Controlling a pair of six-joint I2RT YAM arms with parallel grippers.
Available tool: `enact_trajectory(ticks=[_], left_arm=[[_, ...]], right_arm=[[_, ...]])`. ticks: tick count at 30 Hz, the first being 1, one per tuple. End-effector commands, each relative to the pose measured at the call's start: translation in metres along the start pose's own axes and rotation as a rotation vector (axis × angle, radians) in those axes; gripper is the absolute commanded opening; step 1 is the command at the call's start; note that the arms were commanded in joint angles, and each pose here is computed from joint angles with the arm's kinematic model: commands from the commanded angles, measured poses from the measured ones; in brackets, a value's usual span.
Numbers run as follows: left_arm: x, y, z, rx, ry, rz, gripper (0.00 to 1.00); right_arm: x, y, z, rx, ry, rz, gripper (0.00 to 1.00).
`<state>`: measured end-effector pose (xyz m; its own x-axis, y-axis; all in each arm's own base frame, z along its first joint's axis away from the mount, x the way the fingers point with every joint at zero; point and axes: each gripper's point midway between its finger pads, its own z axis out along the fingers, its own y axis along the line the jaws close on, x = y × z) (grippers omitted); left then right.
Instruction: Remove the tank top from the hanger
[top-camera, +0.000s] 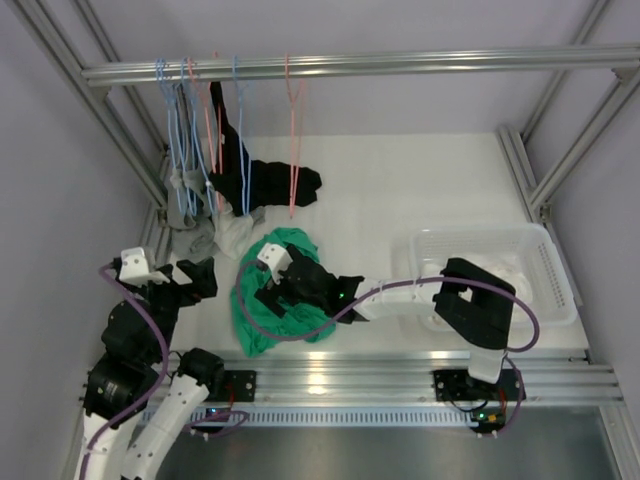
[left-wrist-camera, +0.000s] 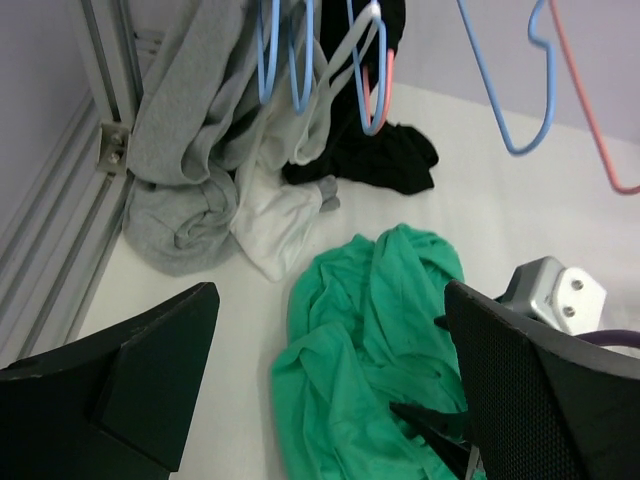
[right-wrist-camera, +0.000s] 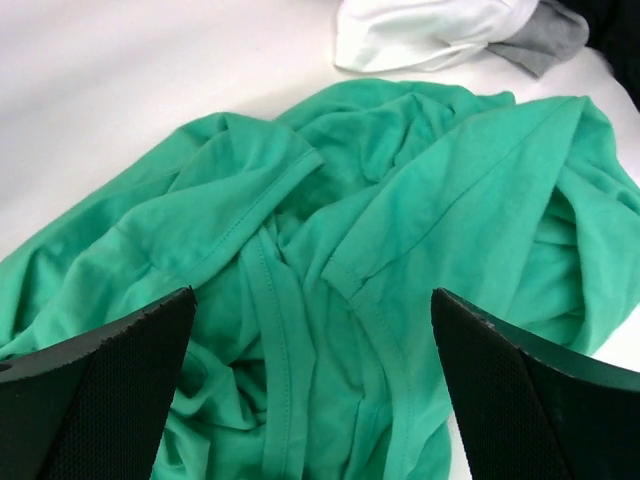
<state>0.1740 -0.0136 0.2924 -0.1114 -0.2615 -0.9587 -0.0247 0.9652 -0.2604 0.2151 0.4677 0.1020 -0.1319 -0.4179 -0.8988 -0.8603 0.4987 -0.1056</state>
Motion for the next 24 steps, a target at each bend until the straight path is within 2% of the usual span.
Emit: enact_trajectory(ticks=[1,6,7,10,13,15,19,21,22,23,24], left_arm=[[-0.031,-0.004,0.000,0.009,-0.127,-0.038,0.99],[-0.028,-0.007,0.005,0.015,-0.106,-0.022,0.99],[-0.028,-0.007,0.005,0.014,-0.104,-0.018,0.99],[-0.026,-0.006,0.005,0.015,-0.103,-0.012,0.99],[-0.026,-0.008,0.005,0.026,-0.098,-0.009,0.99],[-0.024,-0.010,0.007,0.032,-0.089,-0.006,0.99],[-0.022,-0.011,0.008,0.037,-0.080,0.002,0.99],[-0.023,-0.012,0.008,0.038,-0.081,0.003,0.99],[-0.023,-0.011,0.008,0.038,-0.081,0.005,0.99],[-0.022,-0.011,0.008,0.036,-0.080,0.007,0.99],[-0.023,-0.011,0.007,0.039,-0.083,0.004,0.99]], right_arm=[[-0.028,-0.003,0.003,0.047,-0.036,0.019,0.99],[0.024,0.004,0.032,0.044,0.165,-0.023,0.99],[0.029,0.008,0.034,0.035,0.186,0.012,0.99],[0.065,0.024,0.030,-0.020,0.275,0.065,0.99],[0.102,0.026,0.028,0.021,0.364,0.125,0.99],[0.137,0.026,0.023,0.045,0.477,0.139,1.00],[0.162,0.039,0.024,0.006,0.554,0.172,0.97],[0.169,0.047,0.024,-0.032,0.576,0.179,0.86],[0.171,0.047,0.024,-0.031,0.580,0.186,0.61],[0.174,0.048,0.022,-0.030,0.588,0.194,0.47],[0.178,0.046,0.017,-0.011,0.594,0.198,0.24]])
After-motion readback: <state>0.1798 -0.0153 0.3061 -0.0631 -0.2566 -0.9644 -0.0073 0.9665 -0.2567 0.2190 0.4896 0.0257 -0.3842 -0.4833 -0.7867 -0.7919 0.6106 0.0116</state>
